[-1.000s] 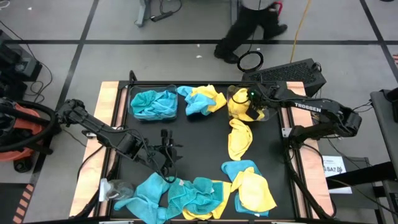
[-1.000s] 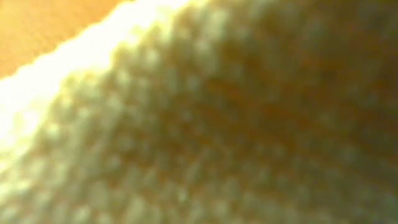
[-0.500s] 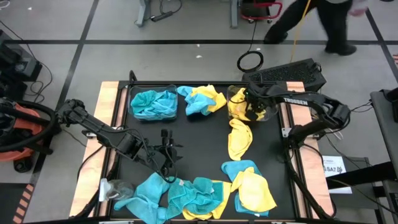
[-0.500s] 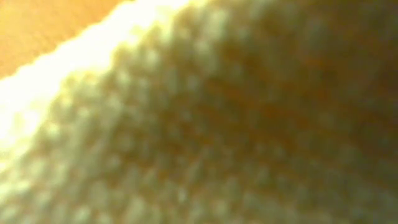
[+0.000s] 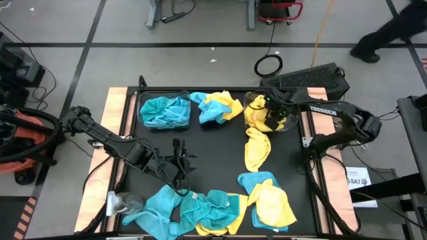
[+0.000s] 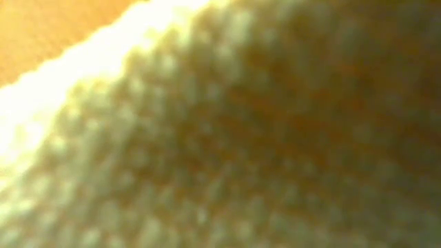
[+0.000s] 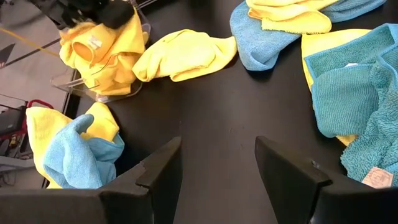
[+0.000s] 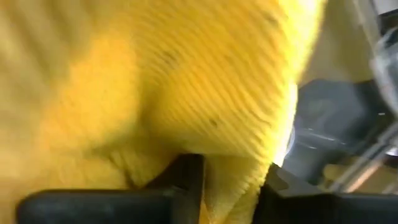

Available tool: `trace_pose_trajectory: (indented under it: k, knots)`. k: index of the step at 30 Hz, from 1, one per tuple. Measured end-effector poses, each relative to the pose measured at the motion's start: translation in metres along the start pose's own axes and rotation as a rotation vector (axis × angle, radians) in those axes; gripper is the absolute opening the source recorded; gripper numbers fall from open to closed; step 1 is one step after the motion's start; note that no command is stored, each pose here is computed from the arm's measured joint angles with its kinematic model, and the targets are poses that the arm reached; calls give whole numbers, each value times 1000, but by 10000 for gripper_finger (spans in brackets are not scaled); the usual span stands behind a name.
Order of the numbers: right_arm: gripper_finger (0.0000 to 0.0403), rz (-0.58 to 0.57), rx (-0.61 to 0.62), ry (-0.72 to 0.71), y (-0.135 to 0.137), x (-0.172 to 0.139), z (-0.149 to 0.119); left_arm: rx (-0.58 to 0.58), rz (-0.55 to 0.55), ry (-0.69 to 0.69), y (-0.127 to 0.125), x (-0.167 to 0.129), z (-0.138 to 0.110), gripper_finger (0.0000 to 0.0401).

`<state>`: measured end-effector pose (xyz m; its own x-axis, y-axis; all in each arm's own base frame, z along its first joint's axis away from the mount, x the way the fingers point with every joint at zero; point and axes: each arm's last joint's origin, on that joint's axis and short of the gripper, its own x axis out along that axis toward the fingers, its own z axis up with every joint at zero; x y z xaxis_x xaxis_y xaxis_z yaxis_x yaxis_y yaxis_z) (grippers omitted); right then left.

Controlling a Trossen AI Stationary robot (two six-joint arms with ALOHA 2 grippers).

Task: Sort microfiber towel by color & place in baskets
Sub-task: Put the yellow microfiber cloth into the right transparent bin, then put the right yellow microfiber cloth into the right transparent bin

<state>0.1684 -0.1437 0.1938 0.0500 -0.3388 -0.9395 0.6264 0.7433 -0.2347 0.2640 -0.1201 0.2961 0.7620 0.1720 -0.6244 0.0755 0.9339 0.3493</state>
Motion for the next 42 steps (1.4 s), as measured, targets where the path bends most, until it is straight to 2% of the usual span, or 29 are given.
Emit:
trace_pose_trajectory:
  k: [10,17,21,26,34,42]
  knots:
    - [169,-44,51,-201,-12,-49,-18,0,0,-1,0,0,0,206]
    - [197,-21,101,-364,-18,-80,-36,-2,0,-8,0,0,1,206]
    - [198,75,98,-449,-18,-94,-45,2,0,-8,0,0,1,206]
    - [199,249,68,-526,-15,-106,-54,3,0,-8,0,0,1,206]
    - [199,535,-47,-574,-2,-115,-59,2,0,-8,0,0,1,206]
    - [199,648,-171,-613,16,-123,-58,-1,1,-11,0,0,1,206]
